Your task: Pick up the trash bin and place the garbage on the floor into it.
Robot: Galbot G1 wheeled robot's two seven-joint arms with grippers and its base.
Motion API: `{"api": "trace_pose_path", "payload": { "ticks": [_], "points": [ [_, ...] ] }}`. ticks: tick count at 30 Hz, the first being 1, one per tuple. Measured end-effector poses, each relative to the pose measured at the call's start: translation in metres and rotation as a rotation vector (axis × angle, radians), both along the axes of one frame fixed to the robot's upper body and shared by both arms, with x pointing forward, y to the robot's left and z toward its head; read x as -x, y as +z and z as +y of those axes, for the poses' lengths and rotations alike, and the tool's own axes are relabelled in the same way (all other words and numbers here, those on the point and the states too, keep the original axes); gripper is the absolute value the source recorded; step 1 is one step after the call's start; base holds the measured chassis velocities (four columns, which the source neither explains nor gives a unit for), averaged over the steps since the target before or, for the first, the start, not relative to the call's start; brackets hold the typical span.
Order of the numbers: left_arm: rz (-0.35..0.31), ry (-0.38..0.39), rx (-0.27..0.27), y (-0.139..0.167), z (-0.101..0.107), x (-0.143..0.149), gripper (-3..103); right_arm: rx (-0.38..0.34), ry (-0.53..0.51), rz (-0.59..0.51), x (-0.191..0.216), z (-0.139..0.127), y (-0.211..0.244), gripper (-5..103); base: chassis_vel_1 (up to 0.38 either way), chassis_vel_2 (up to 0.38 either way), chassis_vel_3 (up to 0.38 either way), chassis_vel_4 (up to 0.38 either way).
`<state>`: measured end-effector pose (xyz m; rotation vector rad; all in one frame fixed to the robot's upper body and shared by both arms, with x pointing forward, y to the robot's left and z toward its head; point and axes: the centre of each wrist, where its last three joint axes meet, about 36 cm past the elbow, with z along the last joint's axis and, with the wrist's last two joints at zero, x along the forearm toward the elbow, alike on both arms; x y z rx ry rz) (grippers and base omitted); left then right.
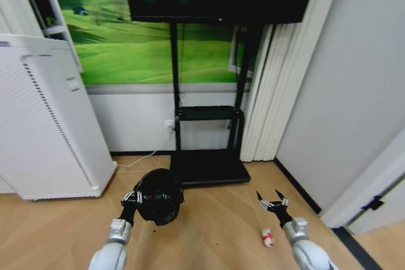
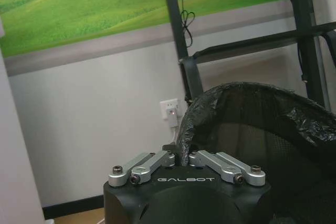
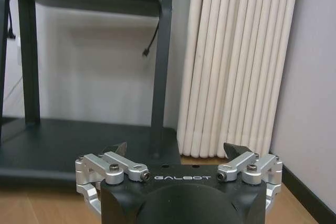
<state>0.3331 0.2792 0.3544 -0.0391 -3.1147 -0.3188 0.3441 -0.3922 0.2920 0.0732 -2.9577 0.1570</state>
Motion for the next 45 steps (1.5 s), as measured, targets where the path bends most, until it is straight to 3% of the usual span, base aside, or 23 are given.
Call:
{"api": "trace_pose_path", "payload": {
  "ticks": [6,11,12,14,20,31,45],
  "points": [
    [0.004,-0.001,-0.001,-0.001,0.0,0.0,6,0.003,0.005,0.039,0.003,0.003,-0.003,100,-0.026,-0.08,0.084,0.037],
    [0.022,-0.007,-0.01,-0.01,0.001,-0.006,6,0.057,-0.087,0.24,0.025,0.016,-0.041,100,0.068,0.05,-0.064,-0.044],
    [0.022,-0.007,-0.01,-0.01,0.001,-0.006,6,0.057,-0.087,0.24,0.025,0.016,-0.041,100,0.0,0.0,0.0,0.0],
    [0.041,-0.014,-0.015,-0.02,0.002,-0.012,6,0.057,-0.142,0.365,0.035,0.016,-0.063,100,0.0,0.0,0.0,0.0],
    [0.051,-0.025,-0.01,-0.027,-0.001,-0.016,6,0.073,-0.157,0.449,0.039,0.017,-0.078,100,0.0,0.0,0.0,0.0],
    [0.072,-0.031,-0.005,-0.039,-0.005,-0.024,6,0.095,-0.14,0.542,0.04,0.019,-0.113,100,0.0,0.0,0.0,0.0],
    [0.085,-0.032,-0.013,-0.047,-0.003,-0.022,6,0.117,-0.127,0.572,0.028,0.034,-0.15,100,0.0,0.0,0.0,0.0]
  ]
}}
